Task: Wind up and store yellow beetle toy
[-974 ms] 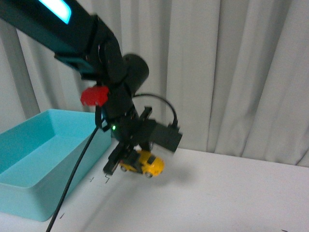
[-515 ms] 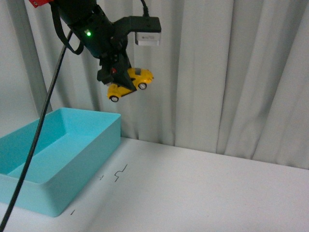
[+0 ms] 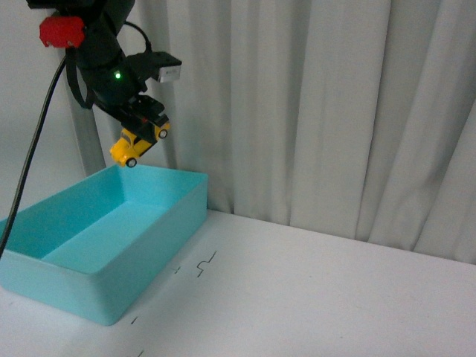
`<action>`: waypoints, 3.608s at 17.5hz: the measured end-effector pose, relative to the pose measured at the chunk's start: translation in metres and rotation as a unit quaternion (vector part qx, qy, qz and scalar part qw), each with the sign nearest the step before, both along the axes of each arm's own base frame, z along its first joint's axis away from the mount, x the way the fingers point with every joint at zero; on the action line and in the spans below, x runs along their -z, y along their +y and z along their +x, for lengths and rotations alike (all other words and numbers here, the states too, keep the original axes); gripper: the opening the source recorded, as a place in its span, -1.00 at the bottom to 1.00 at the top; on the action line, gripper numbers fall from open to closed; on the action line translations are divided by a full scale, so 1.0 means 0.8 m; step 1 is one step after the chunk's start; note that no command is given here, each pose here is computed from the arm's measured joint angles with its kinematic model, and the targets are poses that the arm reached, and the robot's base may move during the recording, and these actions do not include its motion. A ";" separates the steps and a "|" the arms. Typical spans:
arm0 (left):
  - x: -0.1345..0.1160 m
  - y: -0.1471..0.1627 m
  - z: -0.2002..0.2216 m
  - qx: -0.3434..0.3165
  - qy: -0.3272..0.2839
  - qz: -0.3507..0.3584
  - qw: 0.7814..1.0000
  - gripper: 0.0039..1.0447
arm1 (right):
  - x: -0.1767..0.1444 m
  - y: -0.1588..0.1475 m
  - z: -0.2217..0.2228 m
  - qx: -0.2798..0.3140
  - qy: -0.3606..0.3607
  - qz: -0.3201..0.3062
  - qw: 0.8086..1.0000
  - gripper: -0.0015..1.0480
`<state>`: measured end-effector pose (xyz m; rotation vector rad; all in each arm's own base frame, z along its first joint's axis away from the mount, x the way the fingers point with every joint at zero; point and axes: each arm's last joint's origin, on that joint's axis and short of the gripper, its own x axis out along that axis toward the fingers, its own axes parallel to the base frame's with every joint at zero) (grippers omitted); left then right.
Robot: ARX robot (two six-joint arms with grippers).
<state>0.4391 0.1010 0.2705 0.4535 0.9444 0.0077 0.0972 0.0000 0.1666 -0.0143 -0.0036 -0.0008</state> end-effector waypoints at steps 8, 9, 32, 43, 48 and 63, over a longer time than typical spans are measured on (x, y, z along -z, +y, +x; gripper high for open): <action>0.069 0.048 0.026 -0.219 0.026 -0.036 0.975 -0.23 | 0.000 0.000 0.000 0.000 0.000 0.000 1.000 0.87; 0.072 0.056 0.026 -0.228 0.019 -0.036 0.973 -0.23 | 0.000 0.000 0.000 0.000 0.000 0.000 1.000 0.87; 0.183 0.065 0.025 -0.195 0.096 -0.024 0.976 0.88 | 0.000 0.000 0.000 0.000 0.000 0.000 1.000 0.87; -0.074 -0.004 -0.188 -0.018 -0.215 -0.085 0.973 0.88 | 0.000 0.000 0.000 0.000 0.000 0.000 1.000 0.87; -0.070 -0.071 -0.343 0.024 -0.458 -0.182 0.870 0.12 | 0.000 0.000 0.000 0.000 0.000 0.000 1.000 0.87; 0.081 -0.128 -0.394 0.015 -0.447 -0.220 0.867 -0.97 | 0.000 0.000 0.000 0.000 0.000 0.000 1.000 0.87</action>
